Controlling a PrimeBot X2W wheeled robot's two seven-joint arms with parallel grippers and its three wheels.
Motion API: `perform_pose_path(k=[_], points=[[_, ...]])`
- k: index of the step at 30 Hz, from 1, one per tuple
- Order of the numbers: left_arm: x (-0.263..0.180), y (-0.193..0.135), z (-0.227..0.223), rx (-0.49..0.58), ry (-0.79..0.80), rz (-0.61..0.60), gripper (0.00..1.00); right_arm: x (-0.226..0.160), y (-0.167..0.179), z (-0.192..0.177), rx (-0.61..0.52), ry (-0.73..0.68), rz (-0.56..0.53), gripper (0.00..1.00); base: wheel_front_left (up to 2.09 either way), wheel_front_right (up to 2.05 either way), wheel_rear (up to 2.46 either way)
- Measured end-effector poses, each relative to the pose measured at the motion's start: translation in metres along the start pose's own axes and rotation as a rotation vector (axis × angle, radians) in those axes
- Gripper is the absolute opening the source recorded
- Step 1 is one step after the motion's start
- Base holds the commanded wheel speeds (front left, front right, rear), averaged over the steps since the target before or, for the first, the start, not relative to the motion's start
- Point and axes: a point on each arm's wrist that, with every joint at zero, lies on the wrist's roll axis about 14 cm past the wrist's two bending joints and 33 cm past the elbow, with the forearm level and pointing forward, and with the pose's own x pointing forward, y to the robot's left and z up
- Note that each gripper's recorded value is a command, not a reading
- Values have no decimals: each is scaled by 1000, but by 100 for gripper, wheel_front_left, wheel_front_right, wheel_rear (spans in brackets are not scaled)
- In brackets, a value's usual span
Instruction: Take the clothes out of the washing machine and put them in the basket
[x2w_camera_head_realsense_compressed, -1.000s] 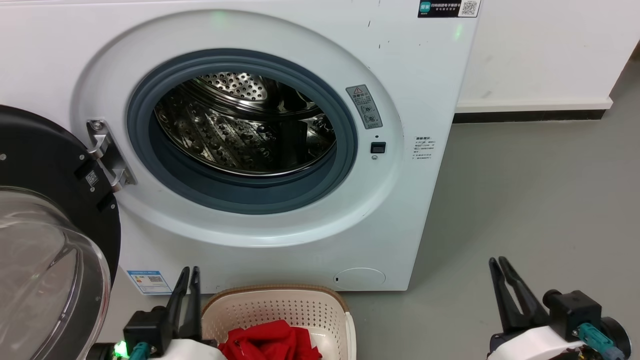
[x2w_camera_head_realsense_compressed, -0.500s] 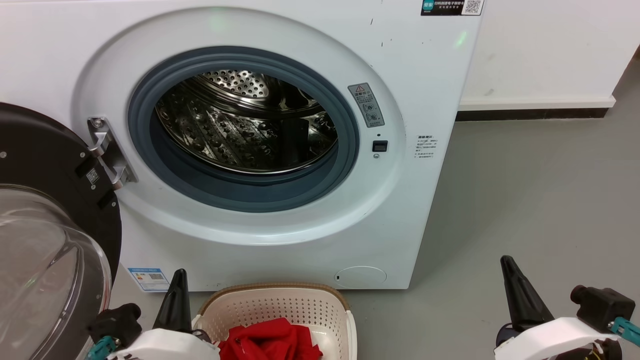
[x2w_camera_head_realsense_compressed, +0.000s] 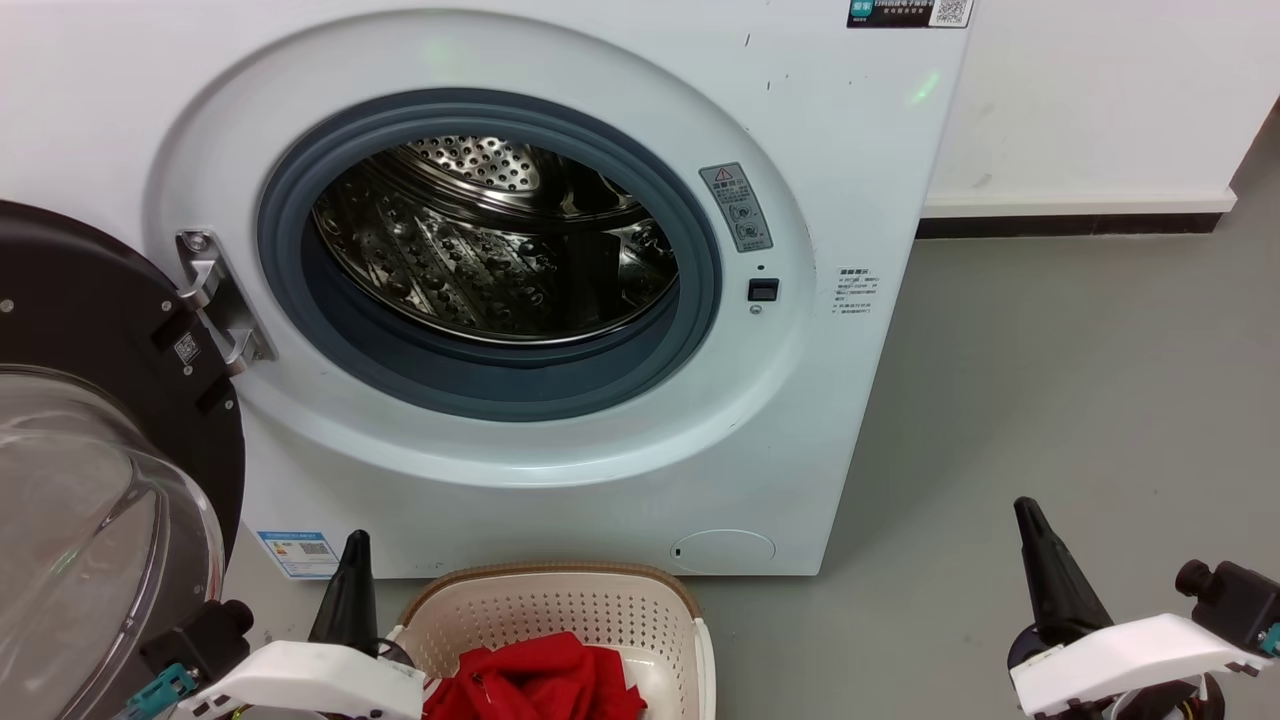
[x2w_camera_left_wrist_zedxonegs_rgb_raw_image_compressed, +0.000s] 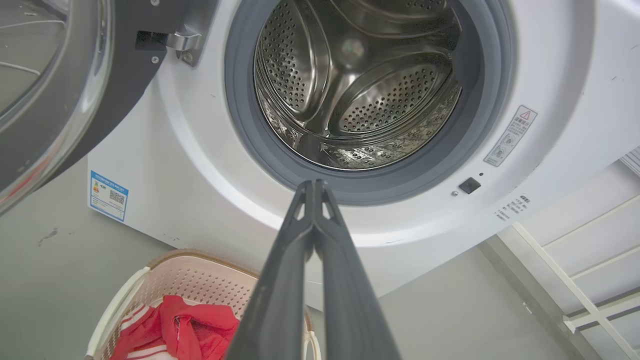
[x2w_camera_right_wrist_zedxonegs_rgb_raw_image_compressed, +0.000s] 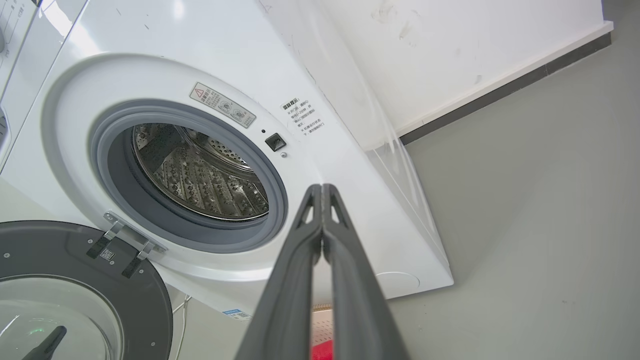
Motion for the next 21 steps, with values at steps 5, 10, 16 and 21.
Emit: perform_pose_path(k=[5, 10, 16, 21], points=[[1, 2, -1, -76, 9, 7, 0, 1, -3, -1, 76, 2, -11, 0, 0, 0, 0], [3, 3, 0, -150, 12, 11, 0, 3, -5, 0, 149, 1, -17, 0, 0, 0, 0], [5, 5, -1, -230, 22, 18, 0, 7, -6, 2, 229, -4, -21, 0, 0, 0, 0], [7, 5, 0, -295, 23, 17, 0, 8, -9, 1, 294, -1, -30, 0, 0, 0, 0]])
